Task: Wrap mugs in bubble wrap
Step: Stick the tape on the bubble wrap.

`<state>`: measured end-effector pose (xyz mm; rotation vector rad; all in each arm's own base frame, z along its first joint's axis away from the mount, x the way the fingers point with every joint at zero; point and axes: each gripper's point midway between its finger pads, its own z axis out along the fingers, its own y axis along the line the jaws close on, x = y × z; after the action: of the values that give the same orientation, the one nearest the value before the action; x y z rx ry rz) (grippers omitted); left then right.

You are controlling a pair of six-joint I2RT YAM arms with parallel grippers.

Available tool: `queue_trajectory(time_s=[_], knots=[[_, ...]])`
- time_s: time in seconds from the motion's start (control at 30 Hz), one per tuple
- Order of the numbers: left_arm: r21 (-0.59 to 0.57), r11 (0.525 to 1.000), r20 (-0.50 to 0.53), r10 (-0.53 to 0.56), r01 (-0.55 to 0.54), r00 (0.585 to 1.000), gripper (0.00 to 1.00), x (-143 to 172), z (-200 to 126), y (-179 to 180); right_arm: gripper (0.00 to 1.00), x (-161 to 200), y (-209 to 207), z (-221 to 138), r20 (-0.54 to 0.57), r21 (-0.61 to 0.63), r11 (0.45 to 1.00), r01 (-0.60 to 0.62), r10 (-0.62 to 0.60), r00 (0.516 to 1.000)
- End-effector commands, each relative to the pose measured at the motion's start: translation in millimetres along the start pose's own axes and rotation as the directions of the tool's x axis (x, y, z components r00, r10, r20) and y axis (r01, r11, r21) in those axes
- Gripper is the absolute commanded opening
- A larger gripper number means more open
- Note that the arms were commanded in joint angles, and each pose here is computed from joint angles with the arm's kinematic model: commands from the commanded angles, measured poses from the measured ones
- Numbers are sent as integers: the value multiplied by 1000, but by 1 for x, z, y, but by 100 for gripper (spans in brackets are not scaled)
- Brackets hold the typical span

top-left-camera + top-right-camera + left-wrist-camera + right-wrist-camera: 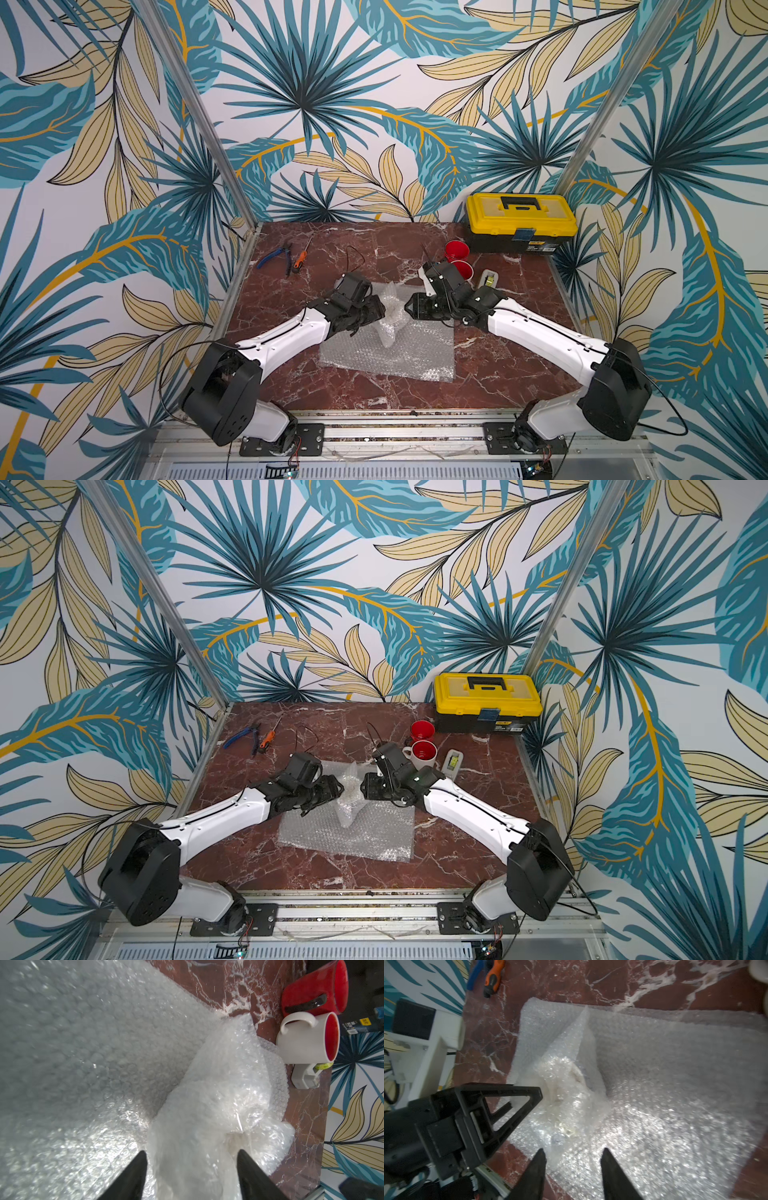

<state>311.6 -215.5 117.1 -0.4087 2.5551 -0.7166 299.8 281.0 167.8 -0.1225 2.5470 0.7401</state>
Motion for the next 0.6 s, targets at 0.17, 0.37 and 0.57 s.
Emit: queue_trajectory(time_s=[0.17, 0.37, 0.57], knots=[[-24, 997, 223, 78, -75, 972, 58, -48, -56, -8, 7, 5, 37, 37, -91, -211, 976, -48, 29, 995], [139, 974, 121, 164, -181, 979, 26, -65, -38, -53, 2, 2, 27, 54, -72, -173, 982, -75, 63, 995], [155, 966, 38, 204, -207, 978, 20, -67, 2, -63, 1, 14, -1, 71, -94, -70, 991, -116, 110, 989]])
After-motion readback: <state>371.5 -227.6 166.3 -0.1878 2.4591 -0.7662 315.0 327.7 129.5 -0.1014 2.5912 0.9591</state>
